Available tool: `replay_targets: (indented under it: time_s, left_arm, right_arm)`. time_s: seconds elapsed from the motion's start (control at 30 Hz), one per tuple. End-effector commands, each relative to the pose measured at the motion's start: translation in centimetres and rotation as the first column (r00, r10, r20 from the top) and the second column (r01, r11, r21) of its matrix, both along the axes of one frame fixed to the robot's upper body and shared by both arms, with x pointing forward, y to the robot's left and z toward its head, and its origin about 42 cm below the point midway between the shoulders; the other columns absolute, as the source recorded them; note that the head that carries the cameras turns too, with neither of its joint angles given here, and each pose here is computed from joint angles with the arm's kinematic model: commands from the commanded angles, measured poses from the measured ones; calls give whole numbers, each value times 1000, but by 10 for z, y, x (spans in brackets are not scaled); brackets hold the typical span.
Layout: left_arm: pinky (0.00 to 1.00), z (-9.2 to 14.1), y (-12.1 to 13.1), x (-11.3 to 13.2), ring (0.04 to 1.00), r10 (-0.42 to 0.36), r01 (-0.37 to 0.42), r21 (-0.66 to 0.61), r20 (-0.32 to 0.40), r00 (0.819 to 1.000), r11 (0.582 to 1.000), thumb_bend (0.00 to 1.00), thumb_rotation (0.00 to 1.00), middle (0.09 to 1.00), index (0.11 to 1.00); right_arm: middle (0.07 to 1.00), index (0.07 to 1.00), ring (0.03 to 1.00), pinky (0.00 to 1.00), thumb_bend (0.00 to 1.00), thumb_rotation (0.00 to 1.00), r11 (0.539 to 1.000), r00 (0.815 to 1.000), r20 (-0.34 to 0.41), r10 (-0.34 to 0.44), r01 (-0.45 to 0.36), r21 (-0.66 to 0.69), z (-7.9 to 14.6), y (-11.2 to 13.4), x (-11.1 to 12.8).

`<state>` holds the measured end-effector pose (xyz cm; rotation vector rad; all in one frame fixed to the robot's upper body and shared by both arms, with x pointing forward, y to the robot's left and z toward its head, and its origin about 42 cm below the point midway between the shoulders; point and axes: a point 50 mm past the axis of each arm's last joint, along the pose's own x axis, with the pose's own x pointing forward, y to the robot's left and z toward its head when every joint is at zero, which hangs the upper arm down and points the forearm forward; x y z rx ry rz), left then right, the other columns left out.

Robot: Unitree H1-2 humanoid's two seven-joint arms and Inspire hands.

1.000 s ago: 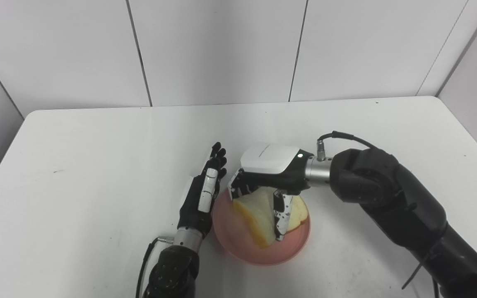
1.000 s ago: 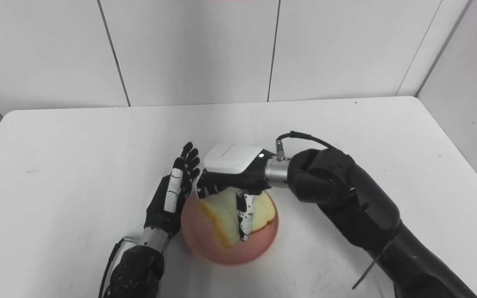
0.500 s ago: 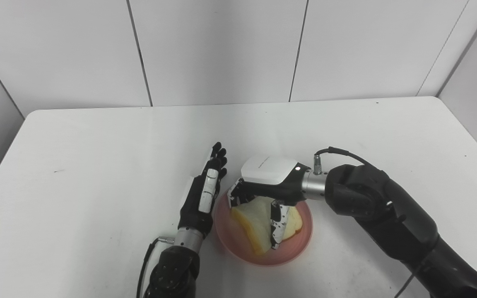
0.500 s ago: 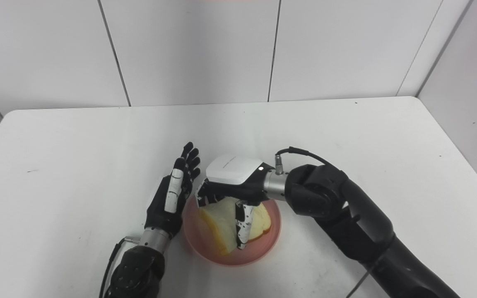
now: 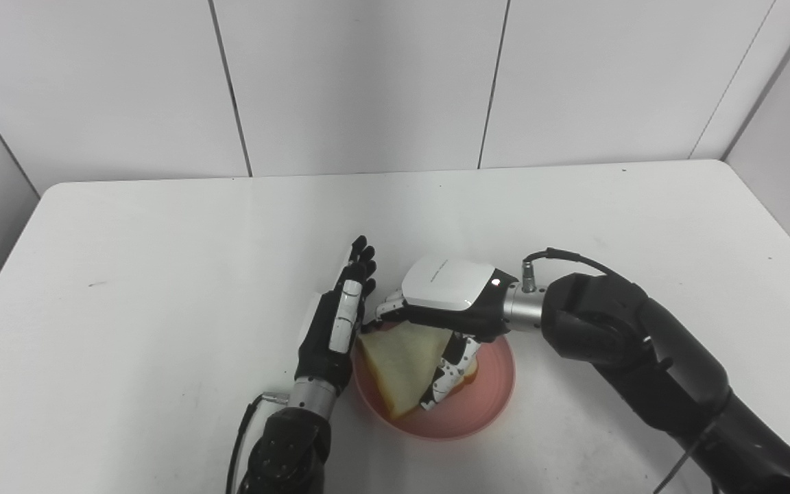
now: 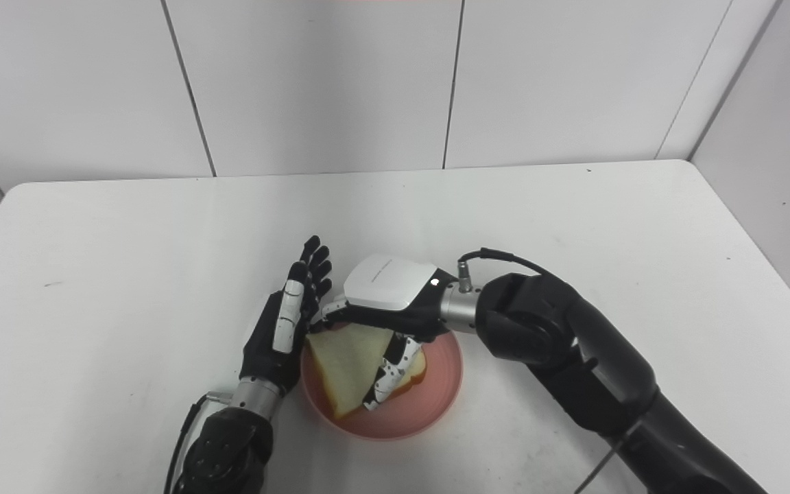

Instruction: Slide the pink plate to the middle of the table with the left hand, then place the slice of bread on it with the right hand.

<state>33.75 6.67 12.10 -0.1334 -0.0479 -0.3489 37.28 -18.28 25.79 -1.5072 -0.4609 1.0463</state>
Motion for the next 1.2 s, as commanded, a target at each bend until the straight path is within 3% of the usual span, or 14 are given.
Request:
replay_targets:
  time_s: [0.0,0.33,0.6,0.97,1.17]
  left_arm:
    - [1000,2,-7,0,1000,-7,7,-15,-4,1000,1000,803,1000,1000,992]
    - [1000,1,-6,0,1000,-1,1,-15,-7,1000,1000,808,1000,995,974]
    - [1000,3,-7,1,1000,-9,9,-42,-17,1000,999,817,1000,1000,987]
    - [1000,0,-3,-1,1000,-1,1,-16,-8,1000,1000,807,1000,999,988]
    - [1000,-1,0,-3,1000,0,-1,-24,-19,1000,1000,810,1000,996,985]
  right_arm:
    - [826,807,792,726,874,555,999,997,70,33,-33,-3,25,3,3]
    - [841,812,823,778,908,544,998,998,59,13,-10,-55,27,2,2]
    - [840,837,827,803,935,593,997,997,78,5,1,-78,42,-7,1]
    - [864,879,856,851,965,643,998,992,106,-66,66,1,70,-30,-10]
    - [865,876,847,815,948,634,975,985,46,-166,157,155,76,-47,-18]
